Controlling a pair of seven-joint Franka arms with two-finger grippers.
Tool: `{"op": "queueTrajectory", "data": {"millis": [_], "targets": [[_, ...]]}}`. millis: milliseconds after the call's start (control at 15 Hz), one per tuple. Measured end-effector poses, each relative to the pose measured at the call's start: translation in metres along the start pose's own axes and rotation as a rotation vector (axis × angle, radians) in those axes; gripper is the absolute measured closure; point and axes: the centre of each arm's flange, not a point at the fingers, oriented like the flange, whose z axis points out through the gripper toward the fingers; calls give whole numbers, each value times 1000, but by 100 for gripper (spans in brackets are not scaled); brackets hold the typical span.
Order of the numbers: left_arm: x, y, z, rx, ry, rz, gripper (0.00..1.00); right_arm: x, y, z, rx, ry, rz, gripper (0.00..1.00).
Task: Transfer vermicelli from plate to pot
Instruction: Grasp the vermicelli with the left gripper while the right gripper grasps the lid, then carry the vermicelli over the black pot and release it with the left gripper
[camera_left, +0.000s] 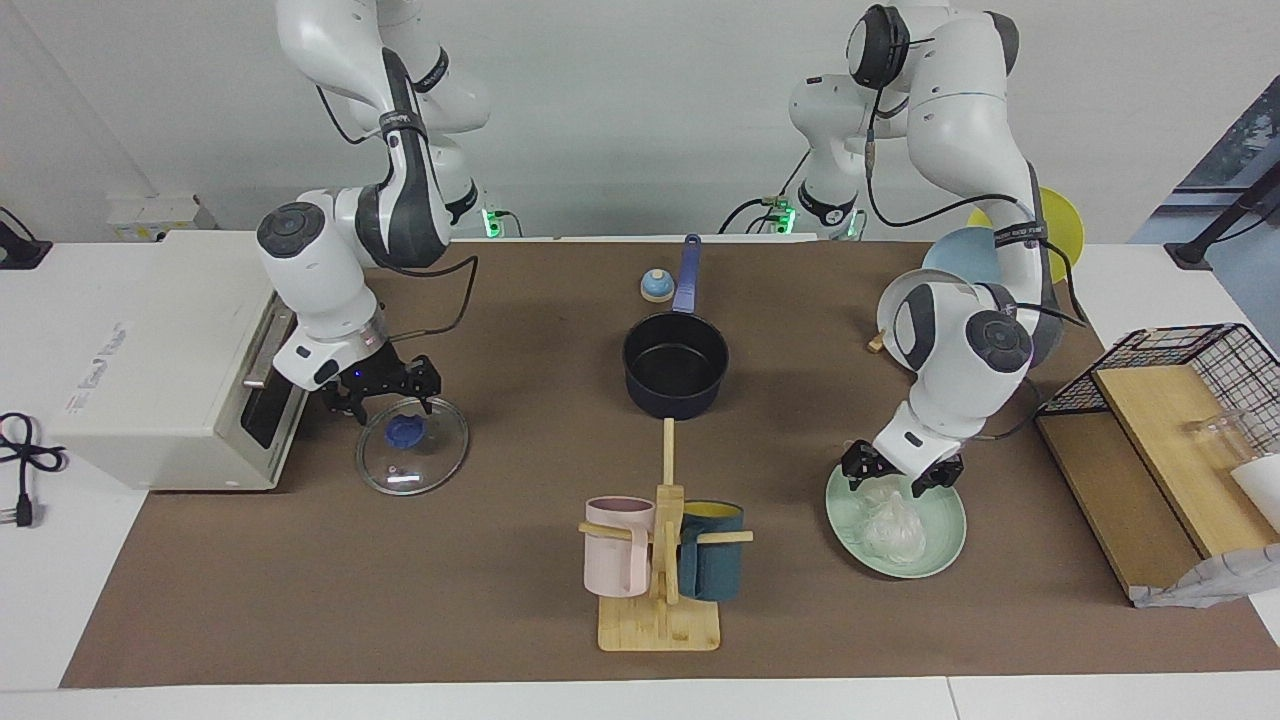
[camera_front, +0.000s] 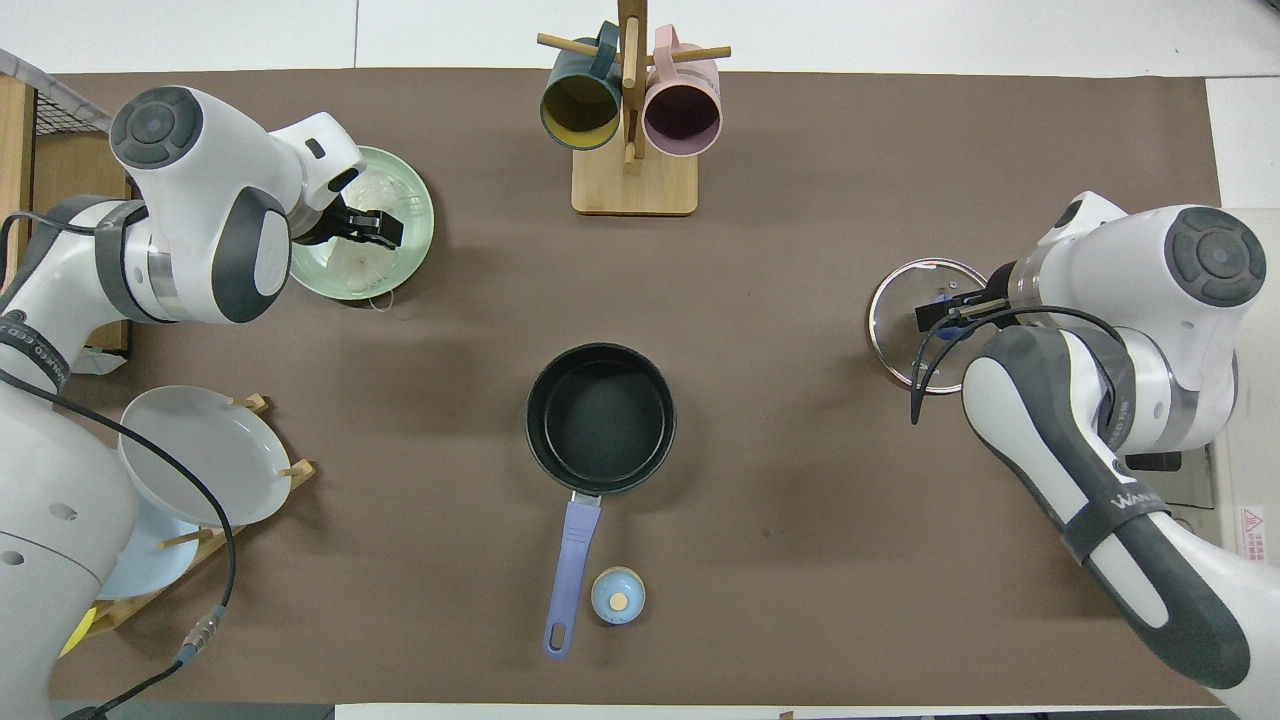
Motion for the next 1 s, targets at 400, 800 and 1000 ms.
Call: {"op": "queueTrajectory", "data": {"millis": [400,800,1000], "targets": [[0,-5,-1,2,0,7,81,0,1,40,3,-35,1,0],[6,1,-69,-117,-54,-60,83,2,2,38,2,-30,0,16],[-13,20,-138,-186,-112,-184,83,2,2,38,2,-29,0,22]]}}
